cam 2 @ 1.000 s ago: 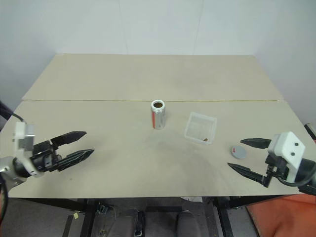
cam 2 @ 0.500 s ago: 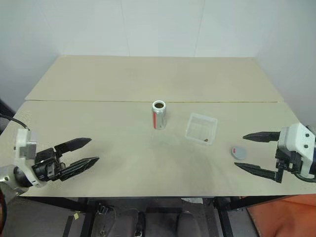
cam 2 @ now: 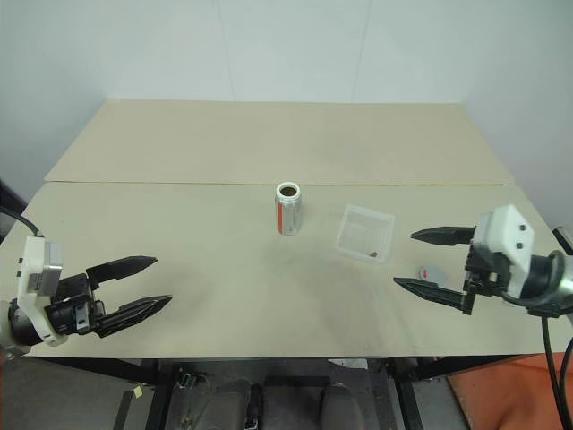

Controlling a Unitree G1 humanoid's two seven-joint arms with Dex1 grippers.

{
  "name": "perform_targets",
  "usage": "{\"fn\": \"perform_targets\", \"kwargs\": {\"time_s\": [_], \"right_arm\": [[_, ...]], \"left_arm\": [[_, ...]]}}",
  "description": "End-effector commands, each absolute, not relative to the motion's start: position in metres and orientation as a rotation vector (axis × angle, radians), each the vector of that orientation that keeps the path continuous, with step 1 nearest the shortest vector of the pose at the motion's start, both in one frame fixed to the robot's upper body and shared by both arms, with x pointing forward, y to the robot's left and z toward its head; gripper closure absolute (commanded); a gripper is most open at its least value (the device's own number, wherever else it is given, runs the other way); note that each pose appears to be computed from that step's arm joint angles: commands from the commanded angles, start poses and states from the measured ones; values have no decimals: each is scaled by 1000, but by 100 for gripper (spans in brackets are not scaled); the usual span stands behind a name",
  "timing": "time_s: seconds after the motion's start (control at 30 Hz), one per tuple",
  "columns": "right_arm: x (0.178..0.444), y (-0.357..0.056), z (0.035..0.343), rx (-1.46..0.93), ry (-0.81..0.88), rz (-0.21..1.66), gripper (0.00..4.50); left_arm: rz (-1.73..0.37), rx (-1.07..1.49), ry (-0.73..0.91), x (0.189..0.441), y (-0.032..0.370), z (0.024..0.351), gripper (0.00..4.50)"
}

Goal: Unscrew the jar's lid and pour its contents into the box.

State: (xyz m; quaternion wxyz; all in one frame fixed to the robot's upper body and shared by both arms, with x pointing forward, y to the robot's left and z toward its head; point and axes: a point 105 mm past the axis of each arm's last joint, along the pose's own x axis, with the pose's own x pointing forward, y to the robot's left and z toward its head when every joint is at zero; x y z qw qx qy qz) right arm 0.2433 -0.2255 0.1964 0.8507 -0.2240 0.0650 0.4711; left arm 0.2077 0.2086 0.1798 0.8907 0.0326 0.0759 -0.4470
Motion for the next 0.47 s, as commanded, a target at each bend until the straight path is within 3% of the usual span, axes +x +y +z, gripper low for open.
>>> {"fn": "perform_targets", "kwargs": {"time_s": [0.03, 0.37, 0.47], "right_arm": [[244, -213, 207, -384, 54, 993, 0], [269, -187, 207, -360, -13, 975, 0], [268, -182, 201, -385, 9, 1031, 0]], "left_arm": [[-910, 72, 125, 205, 208, 192, 1], [-935, 186, 198, 195, 219, 194, 1], [-926, 176, 146, 192, 215, 199, 1]]}}
